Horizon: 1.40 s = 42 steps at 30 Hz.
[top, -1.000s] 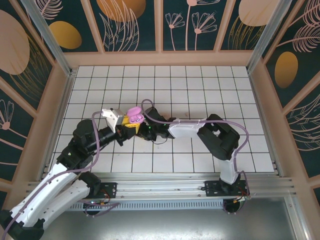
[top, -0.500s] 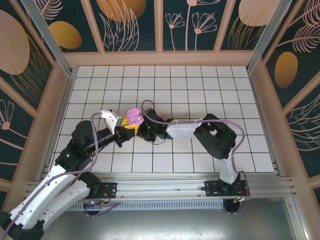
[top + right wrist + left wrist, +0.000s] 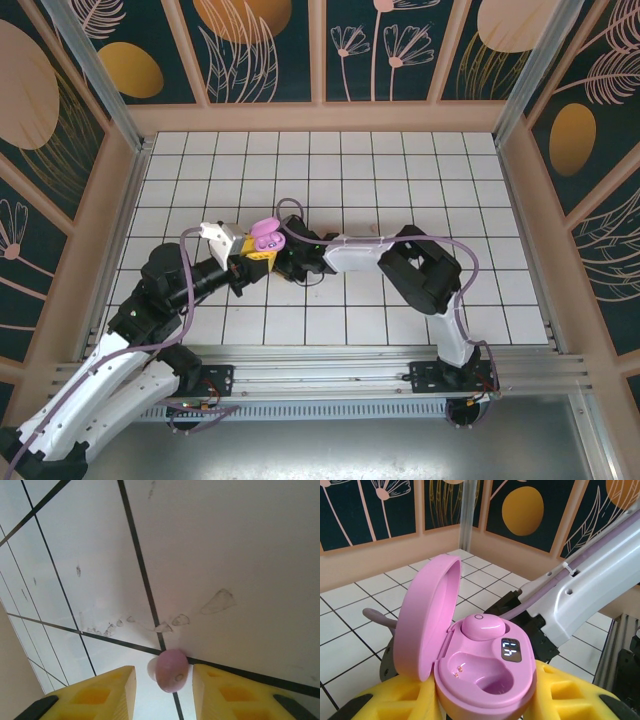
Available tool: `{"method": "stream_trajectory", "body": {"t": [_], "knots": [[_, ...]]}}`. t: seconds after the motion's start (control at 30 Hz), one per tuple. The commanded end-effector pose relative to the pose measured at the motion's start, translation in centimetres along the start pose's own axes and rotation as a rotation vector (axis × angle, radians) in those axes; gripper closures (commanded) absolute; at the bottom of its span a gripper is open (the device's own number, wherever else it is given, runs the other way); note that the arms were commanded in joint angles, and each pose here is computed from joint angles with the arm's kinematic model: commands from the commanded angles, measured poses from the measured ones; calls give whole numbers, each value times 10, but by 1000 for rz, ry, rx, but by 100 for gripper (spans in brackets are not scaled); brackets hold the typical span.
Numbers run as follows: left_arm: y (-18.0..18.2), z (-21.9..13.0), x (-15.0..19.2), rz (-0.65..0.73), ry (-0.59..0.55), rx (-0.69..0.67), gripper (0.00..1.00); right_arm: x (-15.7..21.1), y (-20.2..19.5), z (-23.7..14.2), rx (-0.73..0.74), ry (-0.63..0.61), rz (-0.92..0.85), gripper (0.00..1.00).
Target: Insert the wireless bluetooth earbuds into the charging case
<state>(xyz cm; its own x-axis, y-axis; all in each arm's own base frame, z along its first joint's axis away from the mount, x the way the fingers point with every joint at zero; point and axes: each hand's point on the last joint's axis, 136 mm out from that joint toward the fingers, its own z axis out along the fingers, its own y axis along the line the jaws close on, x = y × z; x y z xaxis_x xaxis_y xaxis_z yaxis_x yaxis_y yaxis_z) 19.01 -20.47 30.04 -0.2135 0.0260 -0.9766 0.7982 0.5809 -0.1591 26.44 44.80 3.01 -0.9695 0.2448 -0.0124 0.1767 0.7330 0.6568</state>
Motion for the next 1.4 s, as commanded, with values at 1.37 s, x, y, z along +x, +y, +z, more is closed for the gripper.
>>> {"method": "stream_trajectory", "body": {"t": [1.37], "knots": [[0,10,7,79,4,31,78,-84,-91,-153,186,-233,-61,85]]}}
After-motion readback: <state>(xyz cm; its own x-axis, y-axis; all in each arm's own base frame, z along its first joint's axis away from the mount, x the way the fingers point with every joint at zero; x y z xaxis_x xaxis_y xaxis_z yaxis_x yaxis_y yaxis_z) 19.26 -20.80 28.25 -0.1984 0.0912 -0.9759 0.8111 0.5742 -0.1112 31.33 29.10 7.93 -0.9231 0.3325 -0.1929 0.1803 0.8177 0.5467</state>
